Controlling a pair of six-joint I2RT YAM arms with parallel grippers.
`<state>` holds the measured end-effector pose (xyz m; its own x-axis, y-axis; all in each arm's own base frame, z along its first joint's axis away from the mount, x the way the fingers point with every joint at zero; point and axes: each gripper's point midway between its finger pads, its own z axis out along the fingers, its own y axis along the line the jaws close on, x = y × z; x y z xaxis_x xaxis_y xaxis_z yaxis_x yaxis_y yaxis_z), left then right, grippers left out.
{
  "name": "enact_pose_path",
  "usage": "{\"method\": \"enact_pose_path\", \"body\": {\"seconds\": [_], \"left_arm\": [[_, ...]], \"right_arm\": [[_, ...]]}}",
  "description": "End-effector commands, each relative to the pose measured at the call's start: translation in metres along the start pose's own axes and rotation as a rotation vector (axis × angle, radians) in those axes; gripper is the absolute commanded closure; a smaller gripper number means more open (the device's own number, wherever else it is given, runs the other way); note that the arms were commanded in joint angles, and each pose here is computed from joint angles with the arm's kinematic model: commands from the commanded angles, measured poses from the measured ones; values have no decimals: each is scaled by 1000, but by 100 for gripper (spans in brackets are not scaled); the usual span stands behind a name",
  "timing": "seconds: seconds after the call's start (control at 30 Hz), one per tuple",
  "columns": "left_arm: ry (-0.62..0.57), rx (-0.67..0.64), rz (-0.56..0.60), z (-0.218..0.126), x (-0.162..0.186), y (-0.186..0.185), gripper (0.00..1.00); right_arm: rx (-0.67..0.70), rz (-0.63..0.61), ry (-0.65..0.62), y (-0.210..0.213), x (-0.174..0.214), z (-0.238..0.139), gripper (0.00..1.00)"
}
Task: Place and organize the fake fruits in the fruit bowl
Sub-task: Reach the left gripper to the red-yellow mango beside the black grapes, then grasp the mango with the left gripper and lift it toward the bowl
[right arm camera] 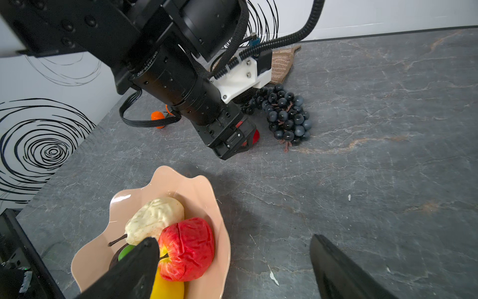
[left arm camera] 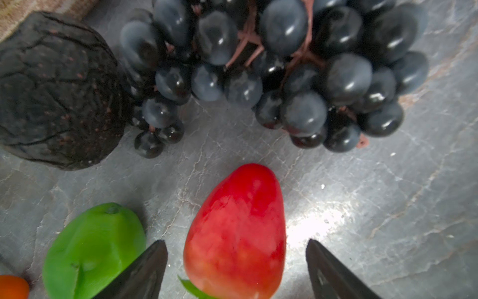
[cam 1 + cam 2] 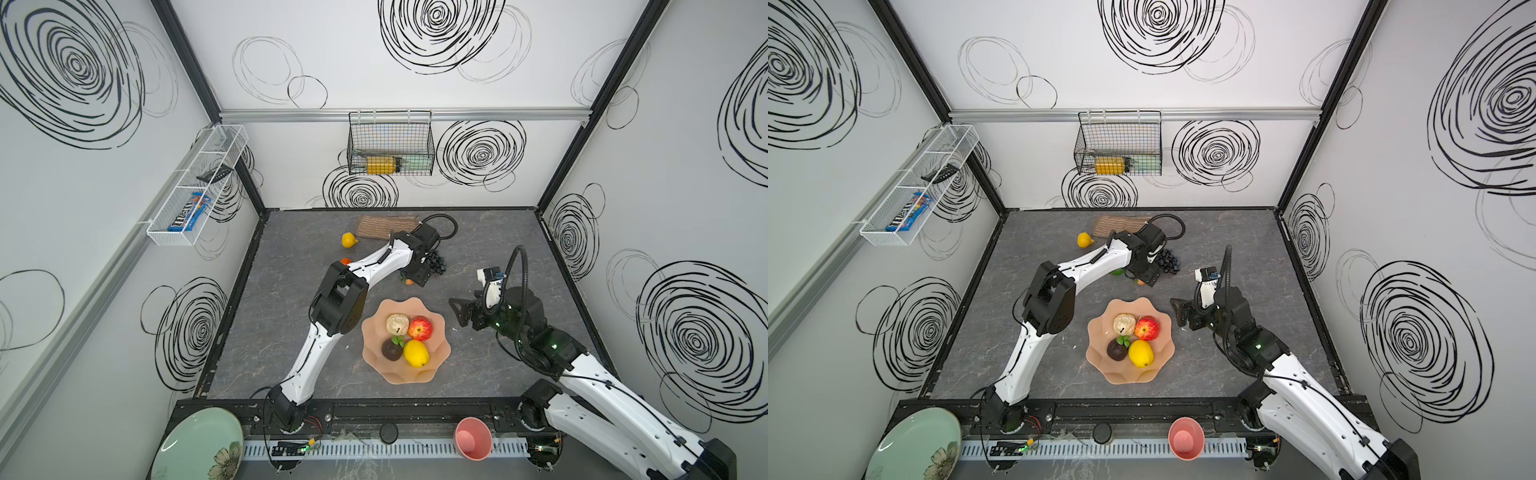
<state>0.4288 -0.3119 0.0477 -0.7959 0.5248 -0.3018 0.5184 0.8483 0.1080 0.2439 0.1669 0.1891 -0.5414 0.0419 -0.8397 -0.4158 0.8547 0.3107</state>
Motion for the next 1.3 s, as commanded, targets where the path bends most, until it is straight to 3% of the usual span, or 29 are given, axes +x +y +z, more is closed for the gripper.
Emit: {"method": "enact_pose_path", "body": {"seconds": [0.0,0.13,0.37,0.67,0.93,1.27], "left_arm": [[15,-3,21,4,-3,-2,18],[38,-5,25,11,-1,-3,25],[54,-6,21,15,1,-1,29],[51,19,-64,15,2,4,44],[-94,178,-235,-24,-10,10,48],[-390,449,-535,-102,-21,36,51]], "right_arm": [[0,5,8,-2,4,0,5],[6,7,7,-3,4,-1,5],[8,10,8,-4,5,-1,5],[5,14,2,-3,4,-2,5],[-17,23,-5,0,3,0,4],[-96,104,-13,15,-2,8,5]]}}
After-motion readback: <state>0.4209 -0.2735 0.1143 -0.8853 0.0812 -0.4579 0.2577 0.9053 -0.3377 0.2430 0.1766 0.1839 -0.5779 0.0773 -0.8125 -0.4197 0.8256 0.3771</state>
